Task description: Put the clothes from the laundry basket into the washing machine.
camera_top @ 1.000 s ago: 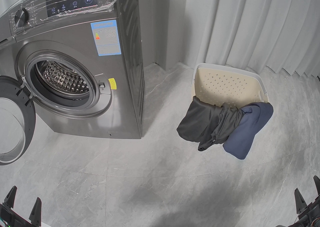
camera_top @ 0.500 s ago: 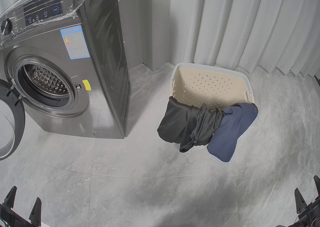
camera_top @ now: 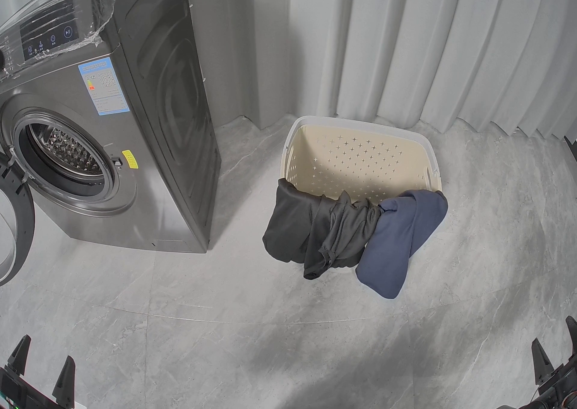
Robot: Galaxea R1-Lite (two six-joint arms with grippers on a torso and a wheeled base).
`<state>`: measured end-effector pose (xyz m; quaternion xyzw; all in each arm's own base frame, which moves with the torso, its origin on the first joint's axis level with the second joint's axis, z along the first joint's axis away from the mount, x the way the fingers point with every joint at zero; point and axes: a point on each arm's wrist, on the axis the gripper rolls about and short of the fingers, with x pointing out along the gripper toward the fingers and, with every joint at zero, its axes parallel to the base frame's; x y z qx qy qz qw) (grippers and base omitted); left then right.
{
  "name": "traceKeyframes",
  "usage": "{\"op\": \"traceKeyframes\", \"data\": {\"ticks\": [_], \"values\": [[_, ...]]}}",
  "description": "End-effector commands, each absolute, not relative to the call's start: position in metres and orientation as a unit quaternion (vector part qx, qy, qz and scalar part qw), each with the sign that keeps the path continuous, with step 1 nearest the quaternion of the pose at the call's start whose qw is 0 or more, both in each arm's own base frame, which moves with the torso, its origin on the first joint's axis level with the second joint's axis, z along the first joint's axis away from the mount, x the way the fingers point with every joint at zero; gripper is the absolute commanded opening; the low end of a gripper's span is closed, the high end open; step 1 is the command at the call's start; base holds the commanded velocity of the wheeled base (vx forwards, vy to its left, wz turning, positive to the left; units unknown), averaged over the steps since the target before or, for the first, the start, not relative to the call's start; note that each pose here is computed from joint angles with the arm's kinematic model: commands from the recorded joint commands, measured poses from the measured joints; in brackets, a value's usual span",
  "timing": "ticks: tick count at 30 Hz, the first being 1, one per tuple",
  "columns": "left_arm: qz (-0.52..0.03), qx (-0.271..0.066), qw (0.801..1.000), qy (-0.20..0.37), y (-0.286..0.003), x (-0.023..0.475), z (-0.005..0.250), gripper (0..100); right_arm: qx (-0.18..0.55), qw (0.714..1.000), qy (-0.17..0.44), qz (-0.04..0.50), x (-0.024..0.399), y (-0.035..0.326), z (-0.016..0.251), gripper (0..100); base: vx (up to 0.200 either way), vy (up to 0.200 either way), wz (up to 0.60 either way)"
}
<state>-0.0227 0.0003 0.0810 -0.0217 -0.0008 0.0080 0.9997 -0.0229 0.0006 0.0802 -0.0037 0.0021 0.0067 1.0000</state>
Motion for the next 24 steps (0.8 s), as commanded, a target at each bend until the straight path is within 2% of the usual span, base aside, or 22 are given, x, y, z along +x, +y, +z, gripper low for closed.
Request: {"op": "traceKeyframes", "data": {"ticks": [1,6,12,24], "values": [[0.008,-0.022,1.0,0.0,0.0003,-0.0226,0.0759,100,-0.004,1.0,0.004,0.007,-0.0227,0.0006,0.0749,100,0.2,0.0,0.0],[0.009,-0.021,1.0,0.0,0.0003,-0.0226,0.0759,100,-0.004,1.0,0.004,0.007,-0.0227,0.0006,0.0749,100,0.2,0.0,0.0],[0.009,-0.021,1.0,0.001,0.0003,-0.0226,0.0757,100,-0.004,1.0,0.004,0.008,-0.0227,0.0006,0.0749,100,0.0,0.0,0.0],[0.009,-0.021,1.0,0.0,0.0003,-0.0226,0.0759,100,-0.004,1.0,0.004,0.008,-0.0227,0.0006,0.0749,100,0.0,-0.2,0.0]]}}
